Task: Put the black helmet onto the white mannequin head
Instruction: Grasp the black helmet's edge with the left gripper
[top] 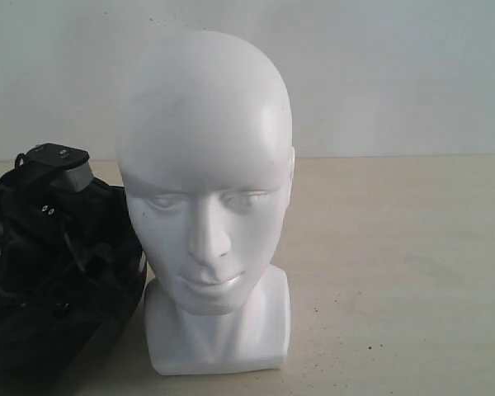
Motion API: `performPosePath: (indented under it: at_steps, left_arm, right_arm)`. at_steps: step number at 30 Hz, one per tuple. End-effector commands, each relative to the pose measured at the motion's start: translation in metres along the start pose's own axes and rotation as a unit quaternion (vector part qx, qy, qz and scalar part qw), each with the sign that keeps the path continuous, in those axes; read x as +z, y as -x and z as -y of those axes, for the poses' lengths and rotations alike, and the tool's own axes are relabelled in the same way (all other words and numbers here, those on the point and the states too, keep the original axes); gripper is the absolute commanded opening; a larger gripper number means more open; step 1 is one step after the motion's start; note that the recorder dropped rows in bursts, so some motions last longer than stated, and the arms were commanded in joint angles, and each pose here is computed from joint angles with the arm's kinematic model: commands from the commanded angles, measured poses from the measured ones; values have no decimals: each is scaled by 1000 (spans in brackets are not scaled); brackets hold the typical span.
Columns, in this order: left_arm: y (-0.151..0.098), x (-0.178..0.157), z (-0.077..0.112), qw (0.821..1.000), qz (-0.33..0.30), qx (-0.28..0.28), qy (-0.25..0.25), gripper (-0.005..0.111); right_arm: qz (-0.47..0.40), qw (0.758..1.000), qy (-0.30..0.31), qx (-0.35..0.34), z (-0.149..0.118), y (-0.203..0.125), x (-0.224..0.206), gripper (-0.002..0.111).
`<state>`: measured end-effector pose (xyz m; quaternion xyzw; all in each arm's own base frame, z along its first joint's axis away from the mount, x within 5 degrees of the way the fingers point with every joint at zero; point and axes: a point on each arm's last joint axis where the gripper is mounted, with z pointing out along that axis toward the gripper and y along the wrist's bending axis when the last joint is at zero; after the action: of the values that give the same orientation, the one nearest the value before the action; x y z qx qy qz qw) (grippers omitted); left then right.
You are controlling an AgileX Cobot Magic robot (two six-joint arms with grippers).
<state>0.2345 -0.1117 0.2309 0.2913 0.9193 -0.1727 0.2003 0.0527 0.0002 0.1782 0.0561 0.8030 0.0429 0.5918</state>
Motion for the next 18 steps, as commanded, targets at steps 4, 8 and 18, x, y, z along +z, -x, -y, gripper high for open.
performPosePath:
  at_steps: [4,8,18]
  left_arm:
    - [2,9,-6,1000,-8,9,19,71]
    - [4,10,-7,1000,-1,5,25,71]
    - [6,10,-9,999,11,2,37,68]
  right_arm:
    - [4,1000,0,-2,0,1,0,6]
    - [4,1000,0,-2,0,1,0,6]
    - [4,1000,0,-2,0,1,0,6]
